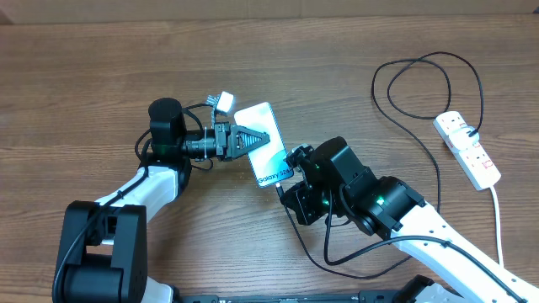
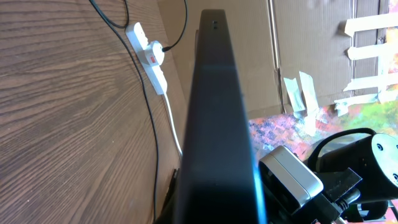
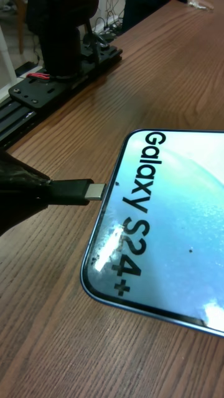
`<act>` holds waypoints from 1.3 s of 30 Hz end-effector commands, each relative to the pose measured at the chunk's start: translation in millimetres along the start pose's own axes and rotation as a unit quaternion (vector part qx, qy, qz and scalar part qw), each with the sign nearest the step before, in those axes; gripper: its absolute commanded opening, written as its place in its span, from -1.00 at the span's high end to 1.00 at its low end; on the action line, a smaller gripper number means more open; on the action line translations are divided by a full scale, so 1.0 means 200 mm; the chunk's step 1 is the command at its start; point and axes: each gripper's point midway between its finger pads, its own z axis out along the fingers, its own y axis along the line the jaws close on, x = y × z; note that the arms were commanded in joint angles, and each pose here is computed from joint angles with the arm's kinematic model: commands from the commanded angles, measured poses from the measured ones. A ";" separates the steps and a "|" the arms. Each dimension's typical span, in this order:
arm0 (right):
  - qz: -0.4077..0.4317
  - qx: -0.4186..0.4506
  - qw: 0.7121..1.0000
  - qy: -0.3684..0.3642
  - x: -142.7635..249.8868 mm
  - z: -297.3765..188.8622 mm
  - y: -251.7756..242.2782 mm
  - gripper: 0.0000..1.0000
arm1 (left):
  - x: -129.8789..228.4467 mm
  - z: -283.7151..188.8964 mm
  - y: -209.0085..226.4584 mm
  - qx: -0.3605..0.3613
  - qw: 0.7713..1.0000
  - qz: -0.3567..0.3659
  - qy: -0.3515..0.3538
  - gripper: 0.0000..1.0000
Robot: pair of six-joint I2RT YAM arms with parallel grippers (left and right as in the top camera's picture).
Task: Plug charger to phone and switch on socket
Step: 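Align the plug with the phone's port and push it in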
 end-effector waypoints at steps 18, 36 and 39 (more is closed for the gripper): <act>-0.012 -0.003 1.000 -0.017 -0.07 -0.01 0.03 0.92 | 0.00 0.01 -0.06 0.015 0.999 0.027 0.019 0.91; -0.012 0.000 1.000 -0.016 -0.07 -0.01 0.03 0.92 | 0.02 0.01 -0.06 0.021 0.998 0.051 0.027 0.92; -0.012 0.005 1.000 -0.018 -0.07 -0.01 0.02 0.92 | 0.02 0.01 -0.06 0.021 0.998 0.051 0.027 0.92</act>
